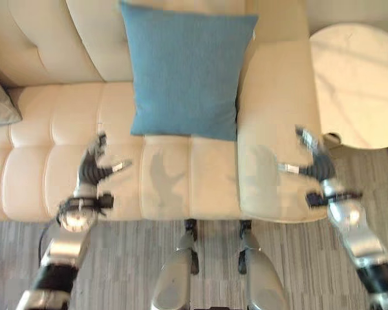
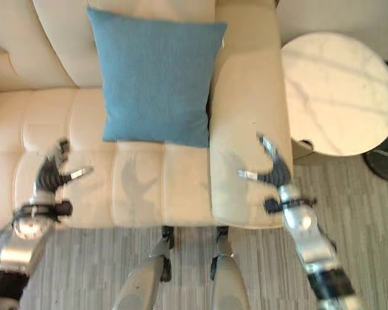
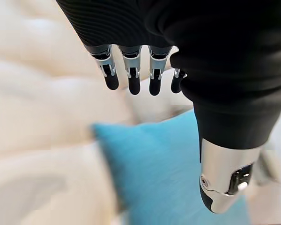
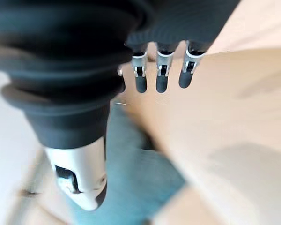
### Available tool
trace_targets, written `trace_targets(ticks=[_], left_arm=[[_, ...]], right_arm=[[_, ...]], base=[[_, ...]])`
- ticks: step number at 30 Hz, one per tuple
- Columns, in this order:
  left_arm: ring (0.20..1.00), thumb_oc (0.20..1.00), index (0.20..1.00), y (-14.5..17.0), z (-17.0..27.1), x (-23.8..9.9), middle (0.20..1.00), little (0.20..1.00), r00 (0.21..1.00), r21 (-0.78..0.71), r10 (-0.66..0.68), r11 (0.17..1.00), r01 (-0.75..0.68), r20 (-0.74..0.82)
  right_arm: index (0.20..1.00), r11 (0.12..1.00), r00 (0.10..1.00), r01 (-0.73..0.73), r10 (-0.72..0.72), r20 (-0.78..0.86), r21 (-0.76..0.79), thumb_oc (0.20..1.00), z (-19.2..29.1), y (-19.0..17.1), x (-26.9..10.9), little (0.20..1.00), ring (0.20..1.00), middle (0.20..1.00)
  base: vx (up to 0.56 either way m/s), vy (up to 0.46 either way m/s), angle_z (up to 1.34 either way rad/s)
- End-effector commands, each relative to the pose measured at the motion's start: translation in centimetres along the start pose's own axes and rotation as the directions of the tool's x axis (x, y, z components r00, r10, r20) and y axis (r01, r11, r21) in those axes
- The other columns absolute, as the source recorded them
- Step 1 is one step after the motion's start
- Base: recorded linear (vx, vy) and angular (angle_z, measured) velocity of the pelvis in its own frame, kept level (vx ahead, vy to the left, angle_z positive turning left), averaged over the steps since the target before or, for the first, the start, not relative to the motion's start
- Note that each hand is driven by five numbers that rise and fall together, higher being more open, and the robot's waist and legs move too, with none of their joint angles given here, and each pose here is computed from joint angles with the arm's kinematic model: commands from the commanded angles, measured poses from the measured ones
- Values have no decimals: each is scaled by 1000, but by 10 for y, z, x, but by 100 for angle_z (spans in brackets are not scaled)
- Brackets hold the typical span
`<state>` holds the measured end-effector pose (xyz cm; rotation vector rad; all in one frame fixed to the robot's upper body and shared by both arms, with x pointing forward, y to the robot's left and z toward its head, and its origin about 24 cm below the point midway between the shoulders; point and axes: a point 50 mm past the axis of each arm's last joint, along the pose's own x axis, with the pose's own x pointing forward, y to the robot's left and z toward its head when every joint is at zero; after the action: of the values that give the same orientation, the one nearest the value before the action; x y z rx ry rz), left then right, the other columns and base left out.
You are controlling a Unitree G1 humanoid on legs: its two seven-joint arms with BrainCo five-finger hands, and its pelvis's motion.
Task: Pick up all the scattered cushions and arrange them neatly on the sofa.
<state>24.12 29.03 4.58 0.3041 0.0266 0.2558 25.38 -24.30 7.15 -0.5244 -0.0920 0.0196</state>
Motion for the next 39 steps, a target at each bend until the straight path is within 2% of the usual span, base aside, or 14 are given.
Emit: trace_targets(ticks=[1,2,4,5,6,8,11,15,19,23,29,39], left_arm=[[1000,1000,1000,4,-45,-34,1000,1000,983,70,-37,996,50,-182],[1000,1000,1000,4,-45,-34,1000,1000,983,70,-37,996,50,-182],[1000,1000,1000,3,-73,-59,1000,1000,946,116,-70,987,112,-317],[1000,1000,1000,4,-97,-77,1000,1000,901,141,-78,978,152,-428],[1000,1000,1000,4,-97,-78,1000,1000,901,141,-78,978,152,-428],[1000,1000,1000,4,-115,-96,1000,1000,853,157,-76,971,182,-516],[1000,1000,1000,8,-118,-100,1000,1000,844,175,-65,967,185,-532],[1000,1000,1000,16,-101,-75,1000,1000,890,244,-44,954,172,-454],[1000,1000,1000,14,-103,-74,1000,1000,886,244,-38,955,168,-462],[1000,1000,1000,4,-106,-76,1000,1000,881,214,-55,961,174,-470],[1000,1000,1000,-13,-105,-72,1000,1000,884,191,-99,960,206,-458],[1000,1000,1000,-22,-113,-79,1000,1000,862,177,-122,956,236,-493]], right_arm=[[1000,999,976,-52,47,-211,-17,1000,-48,9,-38,1000,1000,1000],[1000,999,976,-52,48,-211,-16,1000,-48,9,-38,1000,1000,1000],[1000,994,925,-108,88,-369,-33,1000,-80,19,-65,1000,1000,1000],[1000,990,853,-138,114,-510,-10,1000,-108,31,-91,1000,1000,1000],[1000,990,853,-138,114,-510,-10,1000,-108,31,-91,1000,1000,1000],[1000,989,778,-147,127,-615,18,1000,-128,39,-112,1000,1000,1000],[1000,987,758,-160,139,-637,25,1000,-132,44,-117,1000,1000,1000],[1000,988,763,-145,144,-630,50,1000,-132,51,-112,1000,1000,1000],[1000,991,731,-117,127,-671,59,1000,-140,51,-126,1000,1000,1000],[1000,993,724,-93,114,-681,68,1000,-141,51,-124,1000,1000,1000],[1000,994,773,-106,84,-628,2,1000,-133,35,-102,1000,1000,1000],[1000,993,747,-108,108,-656,40,1000,-138,45,-112,1000,1000,1000]], base=[[5,42,-6],[16,61,-8],[42,66,-19],[36,73,-40],[-5,90,-49],[-38,106,-38],[-134,72,-59],[-394,32,-65],[-293,-61,-1],[-226,-162,17],[-370,-84,25],[-63,60,22]])
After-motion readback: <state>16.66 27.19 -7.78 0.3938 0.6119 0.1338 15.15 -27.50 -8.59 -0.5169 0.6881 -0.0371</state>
